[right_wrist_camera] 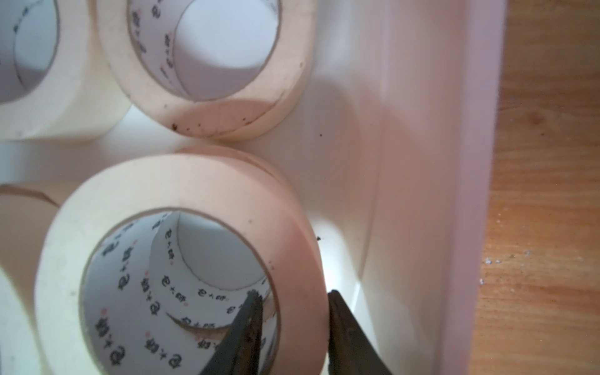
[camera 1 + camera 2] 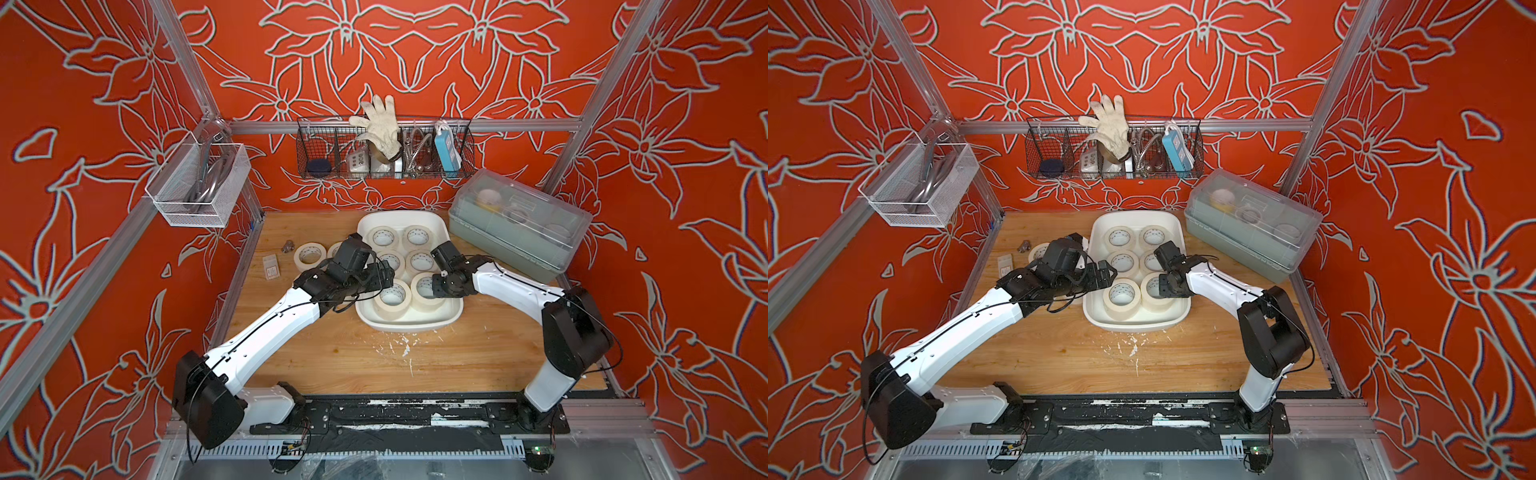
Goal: Take out the art tape in the storage box
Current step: Pick up the art tape from the storage box.
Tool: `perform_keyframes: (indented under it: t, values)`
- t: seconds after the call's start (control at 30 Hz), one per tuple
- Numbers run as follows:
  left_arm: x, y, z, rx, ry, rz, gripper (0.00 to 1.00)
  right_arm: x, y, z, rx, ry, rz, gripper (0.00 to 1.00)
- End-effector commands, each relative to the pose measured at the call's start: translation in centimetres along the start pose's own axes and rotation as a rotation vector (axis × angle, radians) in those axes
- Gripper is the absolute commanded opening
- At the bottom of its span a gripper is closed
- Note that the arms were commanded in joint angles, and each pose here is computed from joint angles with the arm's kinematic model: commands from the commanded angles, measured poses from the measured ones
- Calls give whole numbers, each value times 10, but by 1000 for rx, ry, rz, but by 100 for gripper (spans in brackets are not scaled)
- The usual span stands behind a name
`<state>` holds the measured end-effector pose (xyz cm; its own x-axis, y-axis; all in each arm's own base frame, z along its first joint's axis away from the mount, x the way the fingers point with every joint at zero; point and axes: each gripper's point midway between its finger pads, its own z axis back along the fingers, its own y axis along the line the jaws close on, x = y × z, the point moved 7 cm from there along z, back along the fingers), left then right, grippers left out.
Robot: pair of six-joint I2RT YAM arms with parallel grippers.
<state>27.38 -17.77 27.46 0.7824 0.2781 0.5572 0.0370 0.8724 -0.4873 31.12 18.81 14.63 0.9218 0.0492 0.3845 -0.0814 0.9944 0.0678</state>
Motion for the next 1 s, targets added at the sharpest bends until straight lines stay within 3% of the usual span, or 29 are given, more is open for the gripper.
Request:
perform_keyframes:
  t: [0.0,0.13,0.27,0.6,0.97]
  values:
    - [-2,0,-4,2,4,-24,90,0,1,0,11,1,4,26]
    - [-2,0,-4,3,1,-30,89,5,0,17,21,-41,5,15]
    - [-1,-1,-3,1,-5,-37,89,12,-3,41,14,-102,16,10]
    - [10,-7,9,32,-27,-93,90,23,-9,103,24,-238,57,5]
    - [11,-31,29,-72,-24,-199,91,15,3,143,73,-293,125,5]
